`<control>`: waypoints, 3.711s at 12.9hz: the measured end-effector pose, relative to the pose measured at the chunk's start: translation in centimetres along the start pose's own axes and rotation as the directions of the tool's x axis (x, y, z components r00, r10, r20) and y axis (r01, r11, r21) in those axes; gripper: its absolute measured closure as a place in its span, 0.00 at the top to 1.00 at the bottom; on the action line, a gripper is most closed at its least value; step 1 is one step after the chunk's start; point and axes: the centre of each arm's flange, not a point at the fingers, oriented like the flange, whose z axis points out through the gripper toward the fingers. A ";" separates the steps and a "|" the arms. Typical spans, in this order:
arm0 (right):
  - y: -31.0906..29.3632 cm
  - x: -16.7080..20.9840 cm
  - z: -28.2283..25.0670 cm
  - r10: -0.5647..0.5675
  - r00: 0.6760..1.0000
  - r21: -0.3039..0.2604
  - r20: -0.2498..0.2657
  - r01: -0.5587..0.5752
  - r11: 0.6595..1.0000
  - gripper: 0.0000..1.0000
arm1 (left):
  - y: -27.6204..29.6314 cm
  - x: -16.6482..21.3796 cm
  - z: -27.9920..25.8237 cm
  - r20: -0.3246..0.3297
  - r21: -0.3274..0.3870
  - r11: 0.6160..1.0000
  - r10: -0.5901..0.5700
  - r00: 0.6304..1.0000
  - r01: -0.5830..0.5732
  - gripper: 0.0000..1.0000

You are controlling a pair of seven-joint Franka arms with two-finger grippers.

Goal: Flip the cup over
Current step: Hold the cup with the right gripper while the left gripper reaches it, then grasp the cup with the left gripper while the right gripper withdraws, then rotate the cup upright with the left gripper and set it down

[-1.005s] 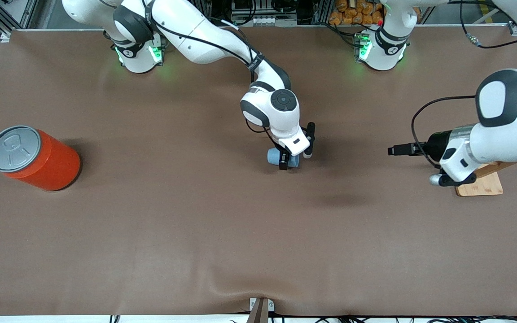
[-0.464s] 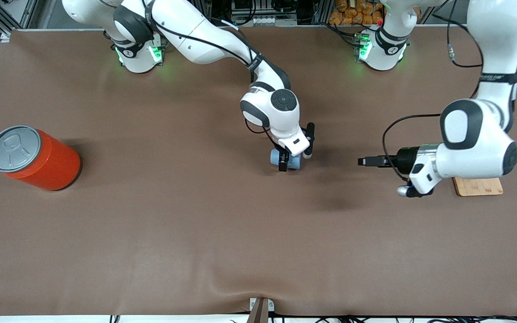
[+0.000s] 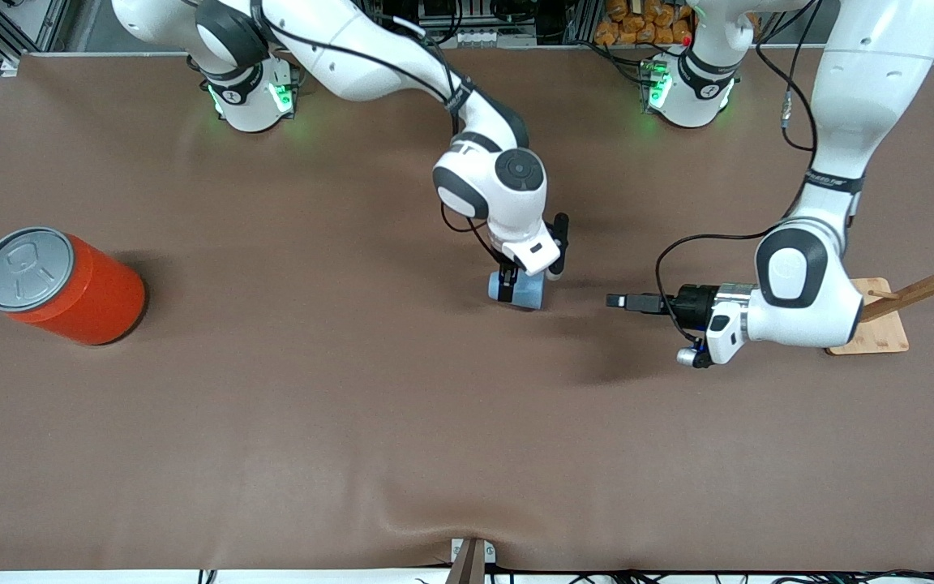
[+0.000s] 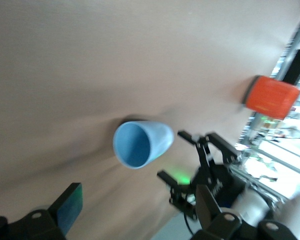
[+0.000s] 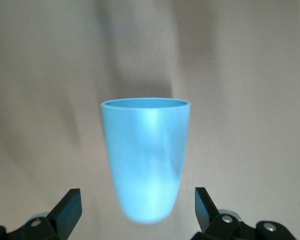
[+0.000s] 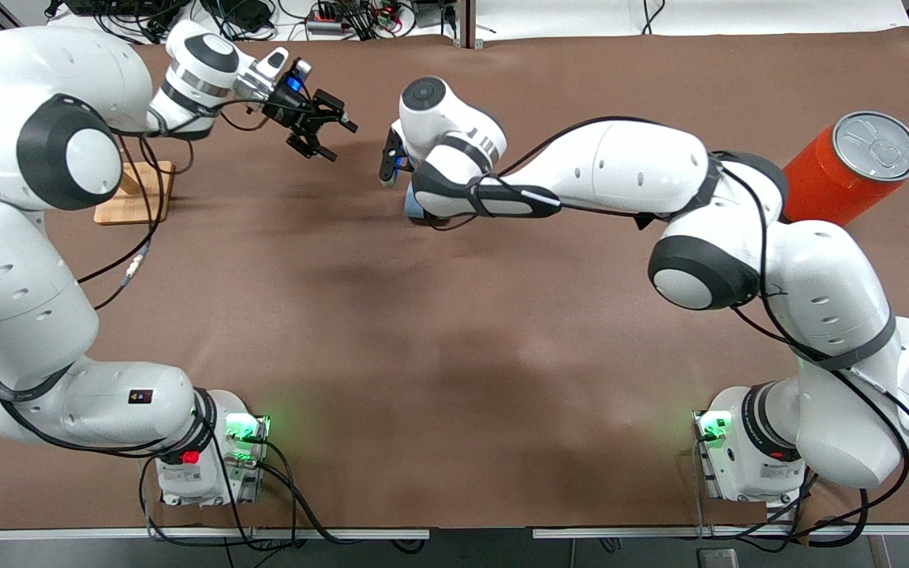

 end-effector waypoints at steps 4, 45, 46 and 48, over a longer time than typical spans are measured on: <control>3.3 -2.7 -6.9 0.100 0.995 0.059 -0.002 -0.100 0.993 1.00 | -1.3 0.9 4.4 0.017 -0.134 0.991 -0.006 1.000 0.008 1.00; 18.9 -54.3 -36.9 0.989 0.145 0.005 -0.018 -0.989 0.145 1.00 | 4.0 2.9 -7.4 -0.237 0.195 0.980 0.004 0.972 0.044 0.06; 18.9 -54.3 -37.0 0.989 0.145 0.005 -0.019 -0.989 0.145 1.00 | 2.9 2.9 -9.5 -0.249 0.265 0.963 0.025 0.968 0.043 0.06; 19.0 -54.3 -37.2 0.989 0.145 0.005 -0.024 -0.989 0.145 1.00 | 0.6 2.8 -13.3 -0.250 0.425 0.905 0.079 0.965 0.036 0.06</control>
